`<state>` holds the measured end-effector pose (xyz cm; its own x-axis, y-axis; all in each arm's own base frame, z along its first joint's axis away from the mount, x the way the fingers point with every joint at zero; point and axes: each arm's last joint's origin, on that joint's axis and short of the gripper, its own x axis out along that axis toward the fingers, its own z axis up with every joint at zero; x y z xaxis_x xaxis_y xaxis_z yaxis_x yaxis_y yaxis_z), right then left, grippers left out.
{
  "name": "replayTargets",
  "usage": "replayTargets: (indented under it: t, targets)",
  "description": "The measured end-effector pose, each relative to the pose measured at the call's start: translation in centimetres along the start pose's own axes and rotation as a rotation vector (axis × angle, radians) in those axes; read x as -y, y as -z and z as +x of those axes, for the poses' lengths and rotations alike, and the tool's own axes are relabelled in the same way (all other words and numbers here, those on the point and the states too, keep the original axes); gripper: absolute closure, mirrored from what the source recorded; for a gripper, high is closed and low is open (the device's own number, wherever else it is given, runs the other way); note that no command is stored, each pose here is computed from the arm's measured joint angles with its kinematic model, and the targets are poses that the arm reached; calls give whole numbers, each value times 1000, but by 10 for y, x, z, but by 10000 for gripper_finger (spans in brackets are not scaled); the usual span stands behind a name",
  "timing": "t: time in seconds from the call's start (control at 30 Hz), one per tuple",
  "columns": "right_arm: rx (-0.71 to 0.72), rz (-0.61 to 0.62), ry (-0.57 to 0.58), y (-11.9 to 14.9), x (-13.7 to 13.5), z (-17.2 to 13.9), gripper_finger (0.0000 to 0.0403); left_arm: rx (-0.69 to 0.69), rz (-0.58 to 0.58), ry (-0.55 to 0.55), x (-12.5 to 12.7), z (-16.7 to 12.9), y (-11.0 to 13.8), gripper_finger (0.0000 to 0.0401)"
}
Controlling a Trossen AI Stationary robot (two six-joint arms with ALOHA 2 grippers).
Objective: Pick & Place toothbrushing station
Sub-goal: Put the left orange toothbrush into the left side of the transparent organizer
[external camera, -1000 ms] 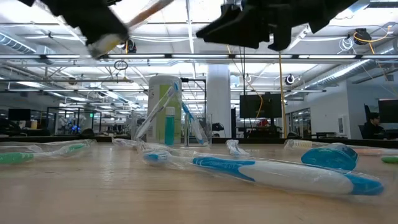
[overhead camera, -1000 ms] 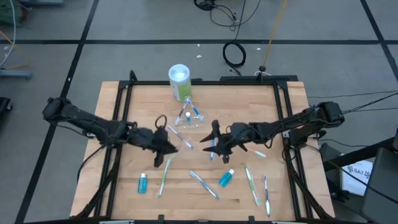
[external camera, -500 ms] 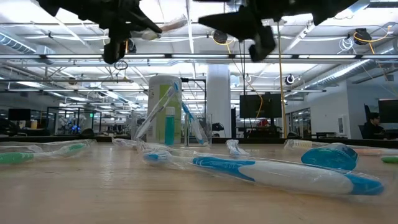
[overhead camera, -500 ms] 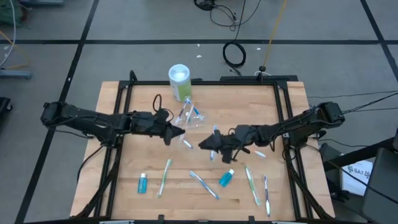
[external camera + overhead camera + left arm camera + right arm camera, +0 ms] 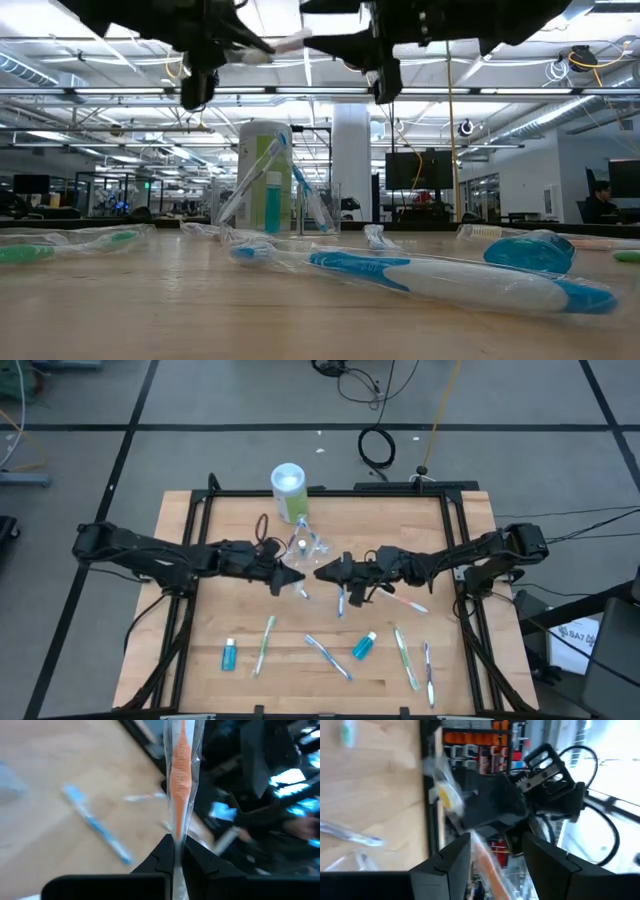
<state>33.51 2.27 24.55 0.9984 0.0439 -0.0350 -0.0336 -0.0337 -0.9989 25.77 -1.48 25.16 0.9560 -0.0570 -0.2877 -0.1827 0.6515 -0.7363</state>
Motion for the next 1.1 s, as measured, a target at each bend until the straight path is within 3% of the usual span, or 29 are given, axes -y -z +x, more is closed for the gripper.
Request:
replayTargets:
  t: [0.2,0.4,0.57,0.73,0.97,1.1]
  targets:
    - [-37,-24,-39,4,-7,2,232,-44,-39,193,-1,23,-1,385]
    - [-62,-46,-57,5,-11,2,232,-92,-75,165,-13,32,1,377]
    - [-50,-44,-56,1,-10,2,232,-102,-79,194,-15,34,-2,394]
    - [-39,-87,-47,-1,-9,2,232,-117,-85,249,-11,33,-3,374]
    - [33,-89,43,0,-1,2,232,-147,-133,267,-11,33,-3,394]
    - [39,-88,56,1,0,2,232,-161,-179,280,-10,33,-4,379]
